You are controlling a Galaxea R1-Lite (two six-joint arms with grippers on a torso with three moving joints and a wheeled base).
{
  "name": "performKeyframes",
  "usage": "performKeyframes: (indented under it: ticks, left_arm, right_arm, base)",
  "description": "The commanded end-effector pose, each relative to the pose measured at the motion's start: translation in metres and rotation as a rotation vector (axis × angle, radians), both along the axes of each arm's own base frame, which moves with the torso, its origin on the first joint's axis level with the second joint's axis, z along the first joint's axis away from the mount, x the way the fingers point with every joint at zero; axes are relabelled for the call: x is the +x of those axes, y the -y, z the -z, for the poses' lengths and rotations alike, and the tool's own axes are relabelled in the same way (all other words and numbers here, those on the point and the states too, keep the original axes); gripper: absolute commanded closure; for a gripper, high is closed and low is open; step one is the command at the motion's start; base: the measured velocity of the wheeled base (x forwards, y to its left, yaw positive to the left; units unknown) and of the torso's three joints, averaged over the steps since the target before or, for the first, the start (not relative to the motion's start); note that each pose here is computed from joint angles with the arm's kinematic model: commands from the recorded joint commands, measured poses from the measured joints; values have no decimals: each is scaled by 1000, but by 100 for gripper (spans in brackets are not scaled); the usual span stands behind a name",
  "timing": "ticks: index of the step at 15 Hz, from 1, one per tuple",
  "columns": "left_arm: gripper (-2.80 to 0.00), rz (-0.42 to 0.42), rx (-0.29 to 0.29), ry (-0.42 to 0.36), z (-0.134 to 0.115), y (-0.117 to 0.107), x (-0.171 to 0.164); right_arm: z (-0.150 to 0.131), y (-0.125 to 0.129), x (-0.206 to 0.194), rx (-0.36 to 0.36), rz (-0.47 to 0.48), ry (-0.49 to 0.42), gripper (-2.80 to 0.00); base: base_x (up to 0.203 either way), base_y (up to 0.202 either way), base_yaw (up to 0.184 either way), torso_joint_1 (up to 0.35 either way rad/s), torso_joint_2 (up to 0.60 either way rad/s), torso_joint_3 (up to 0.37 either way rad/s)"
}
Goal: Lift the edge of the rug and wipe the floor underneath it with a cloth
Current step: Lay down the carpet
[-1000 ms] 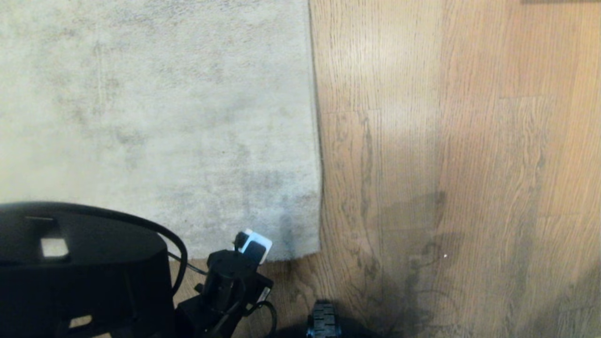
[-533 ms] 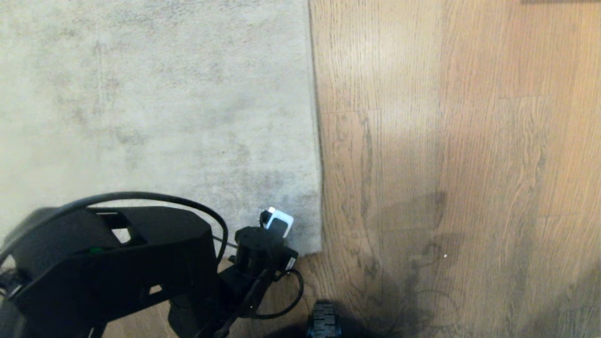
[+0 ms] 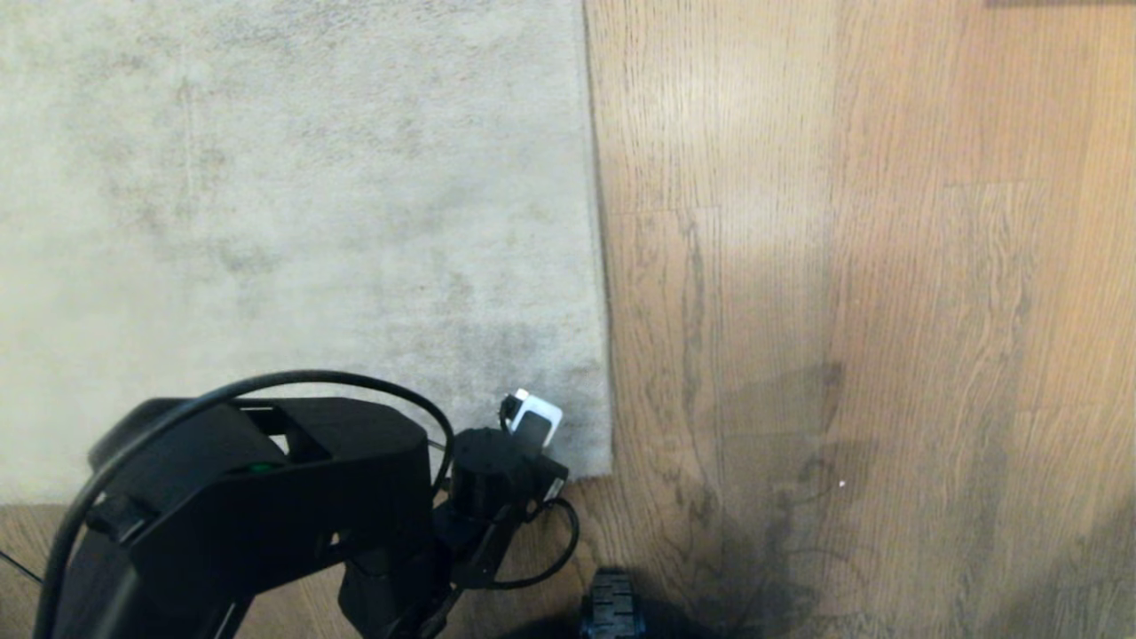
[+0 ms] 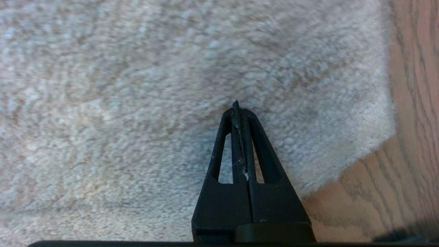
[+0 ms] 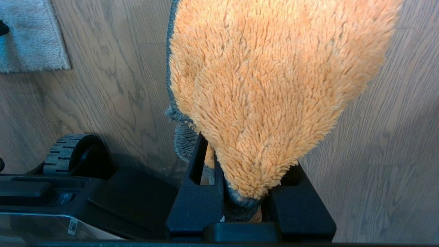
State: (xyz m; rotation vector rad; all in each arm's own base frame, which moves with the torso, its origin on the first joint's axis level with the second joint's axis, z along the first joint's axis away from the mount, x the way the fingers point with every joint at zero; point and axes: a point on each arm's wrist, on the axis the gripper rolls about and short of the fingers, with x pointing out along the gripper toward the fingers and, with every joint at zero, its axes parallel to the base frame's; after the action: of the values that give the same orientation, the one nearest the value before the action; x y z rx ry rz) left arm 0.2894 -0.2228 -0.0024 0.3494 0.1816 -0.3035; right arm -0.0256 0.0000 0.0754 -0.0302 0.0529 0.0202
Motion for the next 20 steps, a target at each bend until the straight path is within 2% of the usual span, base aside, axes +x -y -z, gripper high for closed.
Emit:
performKeyframes:
  ticks: [1, 5, 7, 9, 10, 13, 20]
  left_arm:
    - [0, 17, -11, 15, -1, 6, -4]
    - [0, 55, -71, 79, -34, 16, -17]
    - [0, 79, -105, 116, -61, 20, -26]
    - [0, 97, -107, 117, -83, 20, -36]
    - [0, 101, -89, 99, -89, 19, -39]
    - [0, 98, -43, 49, -83, 16, -39]
    - [0, 95, 61, -76, -24, 20, -32]
  right_arm:
    - [0, 0, 0, 0, -1, -1, 0]
    - [0, 0, 0, 0, -1, -2, 0]
    - [0, 0, 0, 0, -1, -2, 0]
    - [0, 0, 0, 0, -1, -2, 0]
    - [0, 0, 0, 0, -1, -2, 0]
    - [0, 0, 0, 0, -1, -2, 0]
    - [0, 0, 0, 0, -1, -1, 0]
  base:
    - [0, 0, 0, 0, 0, 0]
    - [0, 0, 0, 0, 0, 0]
    - [0, 0, 0, 0, 0, 0]
    - [0, 0, 0, 0, 0, 0]
    - [0, 0, 0, 0, 0, 0]
    - [0, 0, 0, 0, 0, 0]
    - [0, 0, 0, 0, 0, 0]
